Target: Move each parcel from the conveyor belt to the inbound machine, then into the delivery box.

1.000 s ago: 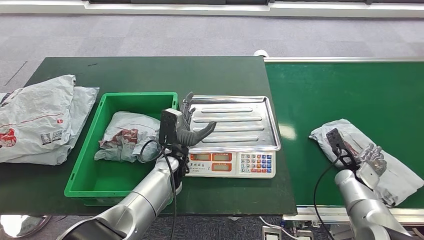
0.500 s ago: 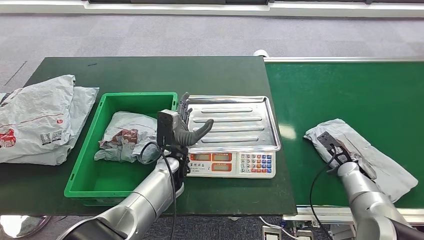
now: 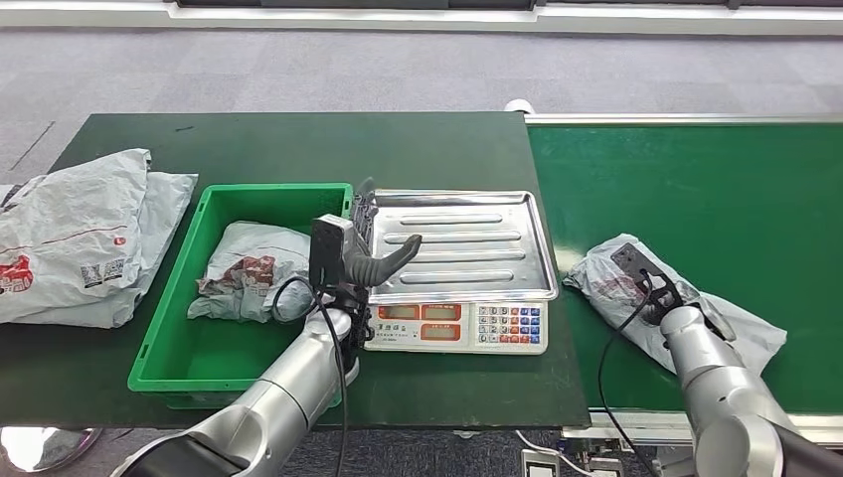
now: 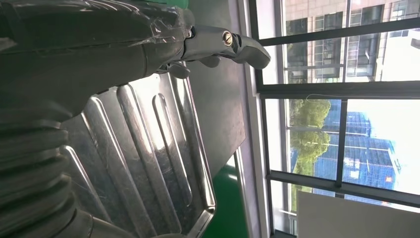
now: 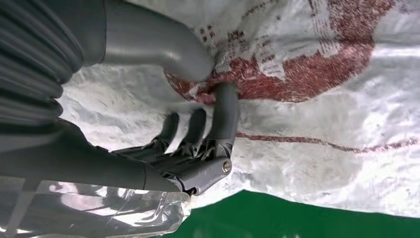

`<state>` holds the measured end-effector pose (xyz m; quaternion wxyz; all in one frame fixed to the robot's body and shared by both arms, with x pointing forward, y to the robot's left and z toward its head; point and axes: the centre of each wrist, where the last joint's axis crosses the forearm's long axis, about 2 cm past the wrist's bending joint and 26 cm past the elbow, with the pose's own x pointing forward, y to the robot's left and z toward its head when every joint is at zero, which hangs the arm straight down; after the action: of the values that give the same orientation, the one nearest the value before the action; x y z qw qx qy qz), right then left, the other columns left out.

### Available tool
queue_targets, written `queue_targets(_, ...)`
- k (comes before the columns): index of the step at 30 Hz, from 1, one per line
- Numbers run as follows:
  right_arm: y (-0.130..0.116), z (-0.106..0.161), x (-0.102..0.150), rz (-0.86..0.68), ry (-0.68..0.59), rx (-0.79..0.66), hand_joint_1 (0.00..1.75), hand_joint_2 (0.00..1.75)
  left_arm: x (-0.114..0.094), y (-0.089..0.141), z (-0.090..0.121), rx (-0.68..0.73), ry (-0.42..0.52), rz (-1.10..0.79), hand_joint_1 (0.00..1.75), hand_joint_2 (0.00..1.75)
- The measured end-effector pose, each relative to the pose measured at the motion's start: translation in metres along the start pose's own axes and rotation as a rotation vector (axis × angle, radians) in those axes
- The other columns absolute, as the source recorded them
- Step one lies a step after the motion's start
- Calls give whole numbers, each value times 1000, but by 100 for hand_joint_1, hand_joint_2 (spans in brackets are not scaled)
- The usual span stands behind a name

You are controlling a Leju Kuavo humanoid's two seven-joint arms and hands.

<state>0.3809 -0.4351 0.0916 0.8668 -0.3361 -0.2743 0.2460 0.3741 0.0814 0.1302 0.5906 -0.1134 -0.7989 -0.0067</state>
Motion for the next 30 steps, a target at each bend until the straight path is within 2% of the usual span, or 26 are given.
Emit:
queue_targets(22,5,2,5,2,-38,-42,175,175,1,10,-3,40,-14,10,0,175)
queue_targets(23,5,2,5,2,-43,-61,159,175,1,10,-3,40,-14,10,0,175)
queue_targets(26,5,3,9,4,-79,-140,28,175,2,11,-3,42,-17,5,0,175)
queue_targets(27,5,3,11,6,-97,-163,0,175,2,12,-3,45,-18,3,0,175)
queue_targets(30,7,6,19,15,-167,-253,0,175,2,15,-4,53,-25,-4,0,175)
